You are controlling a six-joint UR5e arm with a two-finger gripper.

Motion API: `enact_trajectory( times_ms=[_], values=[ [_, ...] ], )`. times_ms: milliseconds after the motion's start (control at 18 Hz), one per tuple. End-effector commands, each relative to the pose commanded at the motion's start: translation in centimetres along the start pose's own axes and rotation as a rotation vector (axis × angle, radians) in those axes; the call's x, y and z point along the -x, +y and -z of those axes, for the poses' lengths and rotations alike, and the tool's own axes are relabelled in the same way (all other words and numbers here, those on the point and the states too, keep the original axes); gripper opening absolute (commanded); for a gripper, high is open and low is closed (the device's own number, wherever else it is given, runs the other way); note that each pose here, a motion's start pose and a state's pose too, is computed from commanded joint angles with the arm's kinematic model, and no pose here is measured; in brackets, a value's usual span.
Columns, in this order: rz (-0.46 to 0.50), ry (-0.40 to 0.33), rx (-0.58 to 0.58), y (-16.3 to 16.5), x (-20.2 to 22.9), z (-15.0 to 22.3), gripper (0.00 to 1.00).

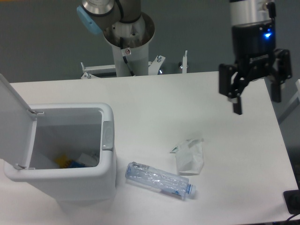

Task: Open the trash can
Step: 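Lift the gripper up and away from the trash can as the lid opens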

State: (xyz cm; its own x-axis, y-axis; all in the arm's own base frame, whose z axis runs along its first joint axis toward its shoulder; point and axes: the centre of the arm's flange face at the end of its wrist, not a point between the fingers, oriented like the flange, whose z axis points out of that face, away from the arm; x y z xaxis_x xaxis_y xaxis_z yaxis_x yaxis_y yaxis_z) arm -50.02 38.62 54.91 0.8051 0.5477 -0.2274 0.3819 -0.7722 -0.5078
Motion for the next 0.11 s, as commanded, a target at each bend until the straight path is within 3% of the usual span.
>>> enact_trajectory(
  times_ms=[111],
  values=[
    [-0.155, -0.040, 0.104, 1.41, 1.13, -0.68, 1.00]
  ],
)
